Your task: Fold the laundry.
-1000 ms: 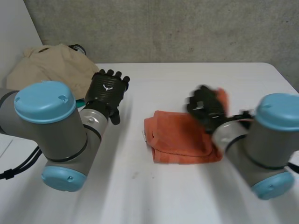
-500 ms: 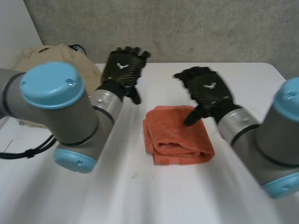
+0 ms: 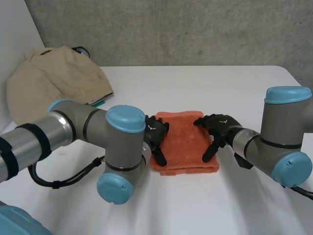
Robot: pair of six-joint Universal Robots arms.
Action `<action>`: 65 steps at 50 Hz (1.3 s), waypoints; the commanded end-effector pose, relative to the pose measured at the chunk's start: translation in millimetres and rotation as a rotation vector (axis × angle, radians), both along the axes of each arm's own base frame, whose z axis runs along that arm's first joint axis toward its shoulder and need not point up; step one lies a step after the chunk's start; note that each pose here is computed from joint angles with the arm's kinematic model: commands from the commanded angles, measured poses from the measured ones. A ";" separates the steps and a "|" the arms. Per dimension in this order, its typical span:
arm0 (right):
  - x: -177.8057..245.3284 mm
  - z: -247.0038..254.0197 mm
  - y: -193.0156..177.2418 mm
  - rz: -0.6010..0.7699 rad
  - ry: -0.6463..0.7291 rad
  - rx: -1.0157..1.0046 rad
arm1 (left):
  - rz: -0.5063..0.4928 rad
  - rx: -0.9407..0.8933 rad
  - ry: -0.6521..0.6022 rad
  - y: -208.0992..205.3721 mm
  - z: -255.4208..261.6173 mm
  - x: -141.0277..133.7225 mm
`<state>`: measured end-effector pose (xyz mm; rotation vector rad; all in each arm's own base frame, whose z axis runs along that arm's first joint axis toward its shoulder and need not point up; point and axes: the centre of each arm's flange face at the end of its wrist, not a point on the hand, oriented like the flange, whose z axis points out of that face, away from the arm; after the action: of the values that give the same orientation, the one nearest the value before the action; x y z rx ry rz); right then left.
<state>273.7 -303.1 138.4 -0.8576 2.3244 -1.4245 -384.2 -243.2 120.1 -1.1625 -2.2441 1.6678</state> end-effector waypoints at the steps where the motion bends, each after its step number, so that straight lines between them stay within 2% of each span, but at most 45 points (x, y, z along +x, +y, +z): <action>1: -15.8 21.5 3.1 -0.070 0.071 -0.100 | -0.028 -0.080 0.067 4.9 50.9 2.5; 7: -29.7 30.4 12.0 -0.177 0.081 -0.201 | -0.126 -0.161 0.181 12.0 101.9 -1.7; 13: -35.8 11.1 29.1 -0.211 0.053 -0.130 | -0.313 -0.154 0.305 18.7 136.3 -3.6; 20: -32.0 -1.2 40.7 -0.240 -0.137 0.011 | -0.536 0.019 0.458 23.5 146.8 -2.0; 24: -25.8 -5.0 41.0 -0.207 -0.227 0.061 | -0.589 0.083 0.507 26.5 151.4 -0.9; 40: -2.4 -37.7 33.8 -0.152 -0.234 0.105 | -0.587 0.089 0.513 30.6 154.0 1.5; 51: 3.5 -23.8 13.2 -0.164 -0.297 -0.033 | -0.582 0.096 0.511 29.8 151.7 3.0; 59: -1.8 -4.7 -32.0 -0.267 -0.318 -0.157 | -0.584 0.073 0.518 31.5 160.3 4.6; 65: -49.2 3.1 -108.2 -0.431 -0.317 -0.239 | -0.567 0.043 0.526 30.8 169.9 8.0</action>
<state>261.2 -353.3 135.5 -0.2886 2.1719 -1.7625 -378.9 -212.1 281.8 -1.0643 -1.4623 1.4244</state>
